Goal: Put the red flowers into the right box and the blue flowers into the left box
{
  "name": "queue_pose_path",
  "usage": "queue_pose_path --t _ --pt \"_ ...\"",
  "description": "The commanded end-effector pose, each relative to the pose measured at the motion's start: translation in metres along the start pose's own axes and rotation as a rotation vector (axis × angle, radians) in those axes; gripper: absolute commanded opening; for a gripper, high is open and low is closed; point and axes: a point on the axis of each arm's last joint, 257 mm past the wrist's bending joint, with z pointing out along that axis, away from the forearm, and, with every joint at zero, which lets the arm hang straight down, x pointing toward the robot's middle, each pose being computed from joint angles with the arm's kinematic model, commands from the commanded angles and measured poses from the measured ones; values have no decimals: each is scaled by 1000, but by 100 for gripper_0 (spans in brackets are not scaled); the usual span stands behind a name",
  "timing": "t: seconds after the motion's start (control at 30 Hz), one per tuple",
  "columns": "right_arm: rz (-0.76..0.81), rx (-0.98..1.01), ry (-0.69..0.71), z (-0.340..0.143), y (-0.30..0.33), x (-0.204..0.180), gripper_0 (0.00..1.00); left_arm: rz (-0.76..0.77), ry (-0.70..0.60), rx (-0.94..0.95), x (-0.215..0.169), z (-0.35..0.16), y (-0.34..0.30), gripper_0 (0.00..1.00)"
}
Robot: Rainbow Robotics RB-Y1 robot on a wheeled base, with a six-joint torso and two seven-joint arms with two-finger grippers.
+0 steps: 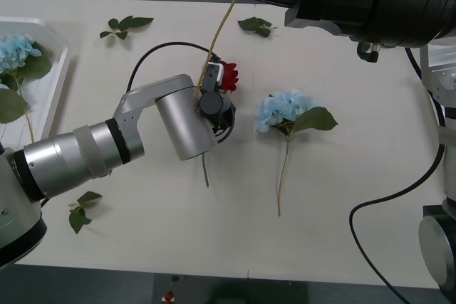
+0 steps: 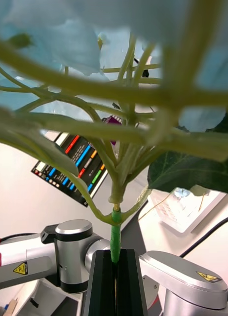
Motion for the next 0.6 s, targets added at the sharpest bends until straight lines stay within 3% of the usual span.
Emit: queue_pose_path --t 0.03,0.37,0.4,0.43,0.47,0.6 --pt "-69 -14 -13 0 14 -12 0 -8 -73 18 -41 -13 -5 0" --pt "-69 -14 -13 0 14 -12 0 -6 -75 22 -41 -13 -6 0" --pt "-69 -14 -13 0 14 -12 0 -4 -78 19 -41 -13 -5 18" --pt "-69 -14 -13 0 14 -12 0 4 -87 13 -44 -13 -4 87" --pt "-69 -14 -13 0 14 -12 0 6 -89 11 -44 -13 -4 100" --pt "-69 -14 -13 0 14 -12 0 11 -91 10 -45 -13 -3 100"
